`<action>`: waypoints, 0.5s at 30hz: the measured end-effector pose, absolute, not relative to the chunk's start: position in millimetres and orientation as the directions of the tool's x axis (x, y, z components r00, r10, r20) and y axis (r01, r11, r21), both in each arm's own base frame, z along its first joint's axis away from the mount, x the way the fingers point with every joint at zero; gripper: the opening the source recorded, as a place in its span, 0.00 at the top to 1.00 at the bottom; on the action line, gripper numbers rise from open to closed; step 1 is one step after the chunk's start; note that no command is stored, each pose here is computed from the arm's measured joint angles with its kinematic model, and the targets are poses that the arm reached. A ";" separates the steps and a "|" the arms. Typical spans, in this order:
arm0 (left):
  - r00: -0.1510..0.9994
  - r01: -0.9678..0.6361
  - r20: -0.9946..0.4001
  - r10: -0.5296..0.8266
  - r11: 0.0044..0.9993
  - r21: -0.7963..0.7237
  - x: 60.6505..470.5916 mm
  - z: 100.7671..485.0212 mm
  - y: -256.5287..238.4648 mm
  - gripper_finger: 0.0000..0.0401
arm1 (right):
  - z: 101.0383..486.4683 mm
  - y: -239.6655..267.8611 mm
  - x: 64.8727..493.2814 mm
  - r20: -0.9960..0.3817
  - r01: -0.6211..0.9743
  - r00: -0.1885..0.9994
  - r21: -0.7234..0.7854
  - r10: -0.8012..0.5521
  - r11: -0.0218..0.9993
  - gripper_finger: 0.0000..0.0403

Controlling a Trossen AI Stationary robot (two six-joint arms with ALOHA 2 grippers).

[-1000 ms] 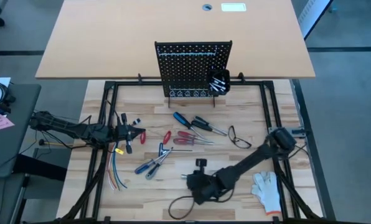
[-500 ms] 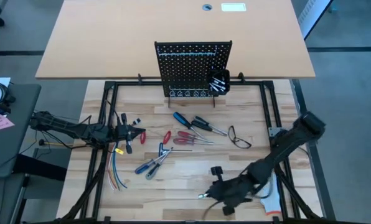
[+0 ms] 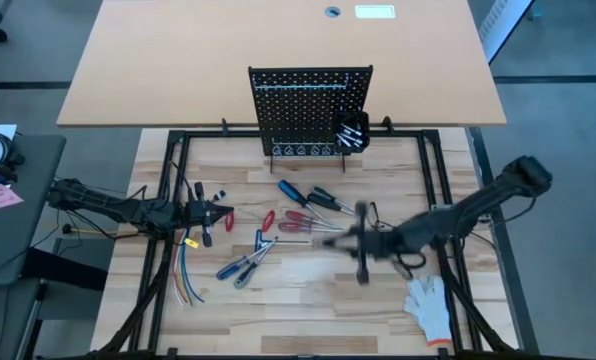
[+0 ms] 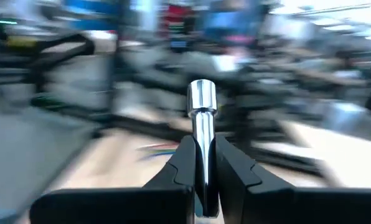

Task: Hang tools onto peg board
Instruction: Put the extension bar into the bin of the pegboard

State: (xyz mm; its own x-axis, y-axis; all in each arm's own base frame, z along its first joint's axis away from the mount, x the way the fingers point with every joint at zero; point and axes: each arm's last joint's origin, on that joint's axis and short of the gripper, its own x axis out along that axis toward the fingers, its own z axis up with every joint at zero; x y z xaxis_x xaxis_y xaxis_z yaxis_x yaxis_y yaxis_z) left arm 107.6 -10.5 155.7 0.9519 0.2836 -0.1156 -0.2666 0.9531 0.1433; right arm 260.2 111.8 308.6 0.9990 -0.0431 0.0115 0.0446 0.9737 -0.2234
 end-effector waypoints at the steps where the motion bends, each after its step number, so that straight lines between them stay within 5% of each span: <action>1: 0.952 -0.267 -0.115 0.284 0.953 0.143 107.6 155.7 -10.5 1.00 | 315.0 102.9 258.8 0.041 0.128 0.992 -0.225 -0.122 0.966 0.91; 9: 0.952 -0.266 -0.116 0.283 0.953 0.144 107.6 155.7 -10.5 1.00 | 345.0 35.4 241.0 0.107 0.657 0.754 -0.132 -0.648 0.742 0.91; 15: 0.952 -0.266 -0.116 0.284 0.953 0.144 107.6 155.7 -10.5 1.00 | 335.5 -0.9 241.4 0.028 0.768 0.640 -0.040 -0.768 0.639 0.91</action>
State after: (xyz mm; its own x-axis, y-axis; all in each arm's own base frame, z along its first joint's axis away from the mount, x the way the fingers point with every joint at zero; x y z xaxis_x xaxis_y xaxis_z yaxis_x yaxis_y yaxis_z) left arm 107.6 -10.5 155.7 0.9519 0.2836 -0.1157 -0.2665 0.9531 0.1437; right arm 241.4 -0.9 335.5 0.6404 -0.7676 0.0280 0.7680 0.6392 -0.0403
